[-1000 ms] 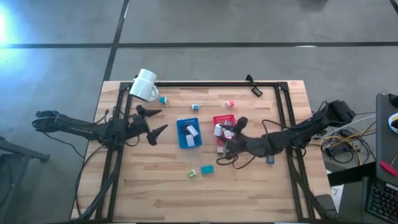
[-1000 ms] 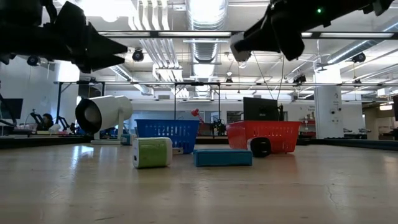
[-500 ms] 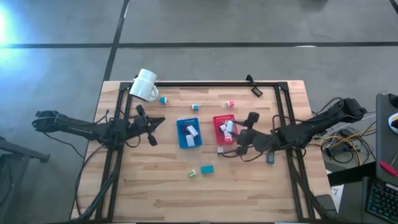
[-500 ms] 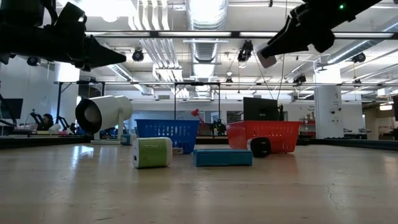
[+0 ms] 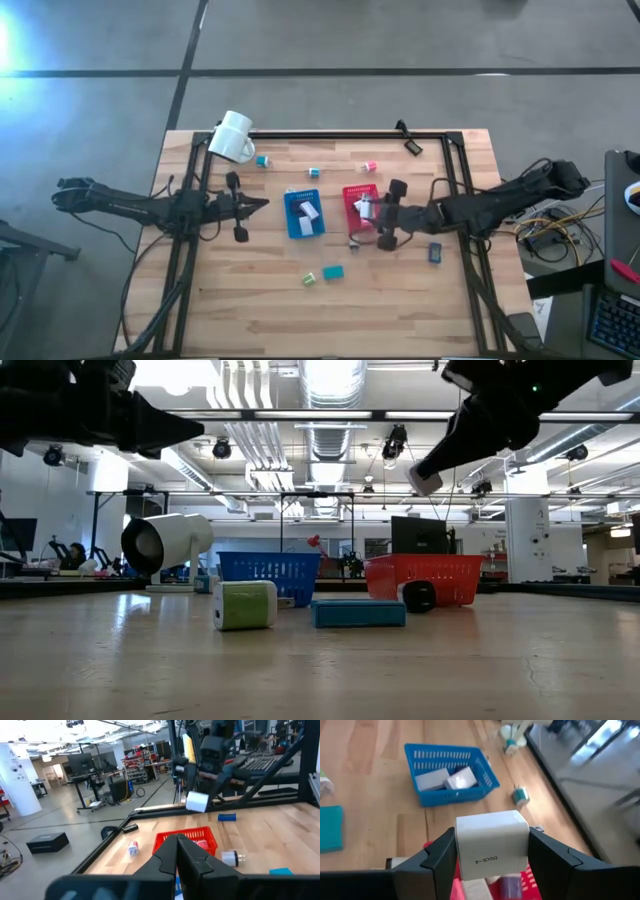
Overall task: Pick & Place Office items
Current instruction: Put the white charger adapter into the red bin
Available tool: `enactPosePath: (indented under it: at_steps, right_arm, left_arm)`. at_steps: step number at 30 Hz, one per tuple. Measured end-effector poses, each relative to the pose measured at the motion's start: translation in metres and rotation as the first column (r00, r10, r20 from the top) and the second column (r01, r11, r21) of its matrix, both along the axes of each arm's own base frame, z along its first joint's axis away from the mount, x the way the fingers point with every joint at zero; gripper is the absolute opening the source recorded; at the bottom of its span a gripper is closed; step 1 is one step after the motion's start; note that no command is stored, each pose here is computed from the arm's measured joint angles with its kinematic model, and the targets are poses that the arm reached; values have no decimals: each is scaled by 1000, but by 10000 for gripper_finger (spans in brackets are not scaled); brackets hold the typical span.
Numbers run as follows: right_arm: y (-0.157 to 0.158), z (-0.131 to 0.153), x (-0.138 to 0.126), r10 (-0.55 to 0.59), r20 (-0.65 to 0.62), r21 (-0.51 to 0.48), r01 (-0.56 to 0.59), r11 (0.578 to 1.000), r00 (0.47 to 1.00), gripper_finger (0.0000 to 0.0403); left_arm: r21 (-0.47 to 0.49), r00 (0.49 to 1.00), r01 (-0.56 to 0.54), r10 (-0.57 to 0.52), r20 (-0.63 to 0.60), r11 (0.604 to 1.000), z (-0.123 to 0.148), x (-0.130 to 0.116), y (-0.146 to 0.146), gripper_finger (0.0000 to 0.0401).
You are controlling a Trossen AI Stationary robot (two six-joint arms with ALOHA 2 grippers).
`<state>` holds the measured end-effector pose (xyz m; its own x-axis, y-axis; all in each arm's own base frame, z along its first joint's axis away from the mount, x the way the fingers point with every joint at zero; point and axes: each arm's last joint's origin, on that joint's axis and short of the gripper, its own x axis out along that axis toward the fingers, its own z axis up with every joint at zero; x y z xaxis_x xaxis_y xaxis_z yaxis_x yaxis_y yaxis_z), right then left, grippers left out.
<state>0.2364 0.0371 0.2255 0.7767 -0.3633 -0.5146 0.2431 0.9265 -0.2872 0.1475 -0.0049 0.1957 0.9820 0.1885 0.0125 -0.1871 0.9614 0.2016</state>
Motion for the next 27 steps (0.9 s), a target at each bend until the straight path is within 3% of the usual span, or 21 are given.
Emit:
enactPosePath:
  at_steps: [5,18,23,27]
  right_arm:
    - [-6,-14,-2,-55,-73,66,60,996,996,197]
    - [-30,-47,17,-137,-243,59,156,986,960,201]
    - [-37,-54,33,-92,-284,122,131,984,955,202]
    - [-38,-65,42,-84,-333,113,128,985,939,203]
  left_arm:
    - [19,1000,0,0,-1,1000,1,0,0,13]
    - [35,1000,-10,10,-1,999,2,0,0,14]
    - [12,1000,-12,12,0,1000,1,0,0,13]
    - [-10,1000,-12,12,5,1000,1,0,0,12]
